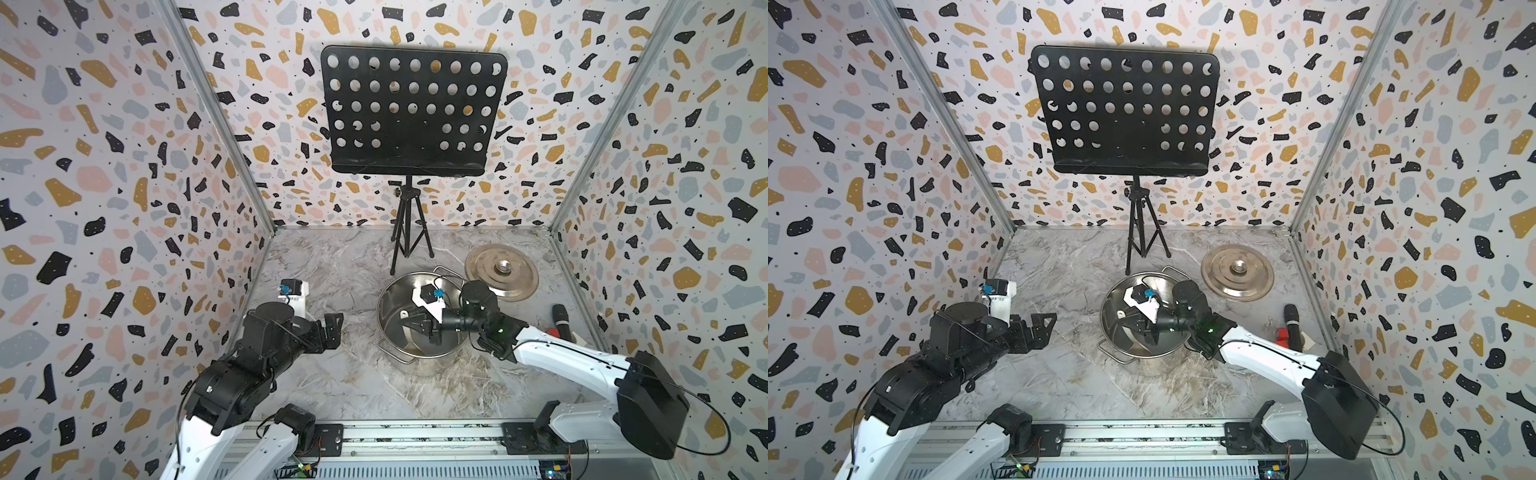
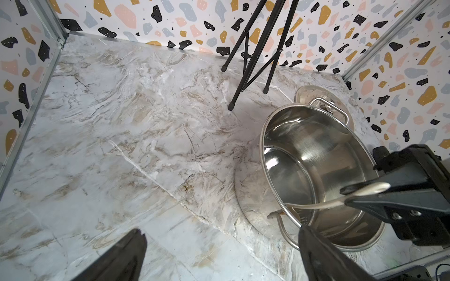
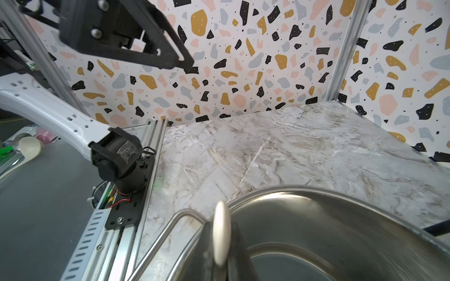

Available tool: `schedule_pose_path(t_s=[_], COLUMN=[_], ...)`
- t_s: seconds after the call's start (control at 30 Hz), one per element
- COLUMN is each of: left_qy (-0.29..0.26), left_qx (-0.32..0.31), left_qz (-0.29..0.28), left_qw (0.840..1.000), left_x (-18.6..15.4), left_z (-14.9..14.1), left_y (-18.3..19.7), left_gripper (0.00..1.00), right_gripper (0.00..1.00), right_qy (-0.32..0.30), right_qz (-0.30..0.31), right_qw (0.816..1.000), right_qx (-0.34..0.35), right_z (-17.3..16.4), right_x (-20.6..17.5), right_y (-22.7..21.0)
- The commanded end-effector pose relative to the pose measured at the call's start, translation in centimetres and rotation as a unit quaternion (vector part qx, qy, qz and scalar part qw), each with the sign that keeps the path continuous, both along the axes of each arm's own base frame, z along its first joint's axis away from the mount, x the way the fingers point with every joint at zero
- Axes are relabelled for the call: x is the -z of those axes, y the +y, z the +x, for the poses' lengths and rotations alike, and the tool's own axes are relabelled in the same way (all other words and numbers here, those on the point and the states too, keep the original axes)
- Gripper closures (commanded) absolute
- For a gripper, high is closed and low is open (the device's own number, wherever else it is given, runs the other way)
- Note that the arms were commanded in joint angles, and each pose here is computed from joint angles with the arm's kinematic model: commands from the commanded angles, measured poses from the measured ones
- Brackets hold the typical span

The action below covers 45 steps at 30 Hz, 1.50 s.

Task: Stir the soup with a spoon
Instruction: Stir the soup in the pan with a stick.

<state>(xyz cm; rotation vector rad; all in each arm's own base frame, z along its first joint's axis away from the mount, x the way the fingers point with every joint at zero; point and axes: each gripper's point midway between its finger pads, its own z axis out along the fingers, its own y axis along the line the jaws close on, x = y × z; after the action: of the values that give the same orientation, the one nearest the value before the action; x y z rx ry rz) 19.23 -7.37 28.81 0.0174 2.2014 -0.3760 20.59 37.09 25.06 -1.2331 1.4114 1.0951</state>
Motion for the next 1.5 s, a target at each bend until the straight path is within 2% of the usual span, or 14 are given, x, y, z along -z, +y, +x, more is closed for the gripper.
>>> schedule_pose_path(t_s=[0.0, 0.13, 0.27, 0.53, 0.73, 0.93, 1.03, 1.17, 1.37, 1.47], left_qy=[-0.003, 0.002, 0.008, 0.014, 0.014, 0.034, 0.051, 0.091, 0.178, 0.194], left_qx=[-0.012, -0.019, -0.023, -0.026, -0.013, 0.009, 0.010, 0.014, -0.008, -0.011], left_qz=[0.009, 0.011, 0.011, 0.014, 0.004, -0.020, -0.057, -0.134, -0.251, -0.292], left_qw=[1.000, 1.000, 1.000, 0.999, 1.000, 0.999, 0.997, 0.987, 0.951, 0.937], left_x=[-0.3, -0.4, -0.5, -0.1, -0.1, -0.7, -1.3, -2.4, -2.7, -3.2], left_z=[-0.3, -0.8, -1.0, -1.0, -0.3, 0.4, 0.3, -0.3, -1.6, -1.7], left_y=[0.7, 1.1, 1.3, 1.4, 0.5, -1.2, -2.1, -3.9, -6.0, -6.8], left_gripper=[0.00, 0.00, 0.01, 0.01, 0.01, 0.00, 0.01, 0.00, 0.01, 0.01], right_gripper=[1.00, 1.00, 1.00, 1.00, 1.00, 1.00, 1.00, 1.00, 1.00, 1.00], right_qy=[-0.088, -0.121, -0.126, -0.124, -0.107, -0.086, -0.099, -0.136, -0.213, -0.261], right_qz=[0.050, 0.044, 0.050, 0.020, -0.023, -0.003, 0.011, 0.011, 0.007, -0.001], right_qw=[0.995, 0.991, 0.988, 0.982, 0.985, 0.991, 0.992, 0.990, 0.977, 0.965], right_qx=[0.018, 0.040, 0.071, 0.140, 0.134, 0.099, 0.072, 0.034, -0.005, -0.018], right_z=[1.8, 3.9, 6.5, 9.3, 6.4, 2.5, 0.7, -1.2, -2.5, -3.0], right_x=[-4.0, -3.7, -4.1, -3.4, -2.0, -2.8, -3.7, -4.5, -6.3, -7.1], right_y=[1.2, 1.9, 1.5, -4.1, -7.4, -8.2, -7.6, -6.2, -4.7, -4.6])
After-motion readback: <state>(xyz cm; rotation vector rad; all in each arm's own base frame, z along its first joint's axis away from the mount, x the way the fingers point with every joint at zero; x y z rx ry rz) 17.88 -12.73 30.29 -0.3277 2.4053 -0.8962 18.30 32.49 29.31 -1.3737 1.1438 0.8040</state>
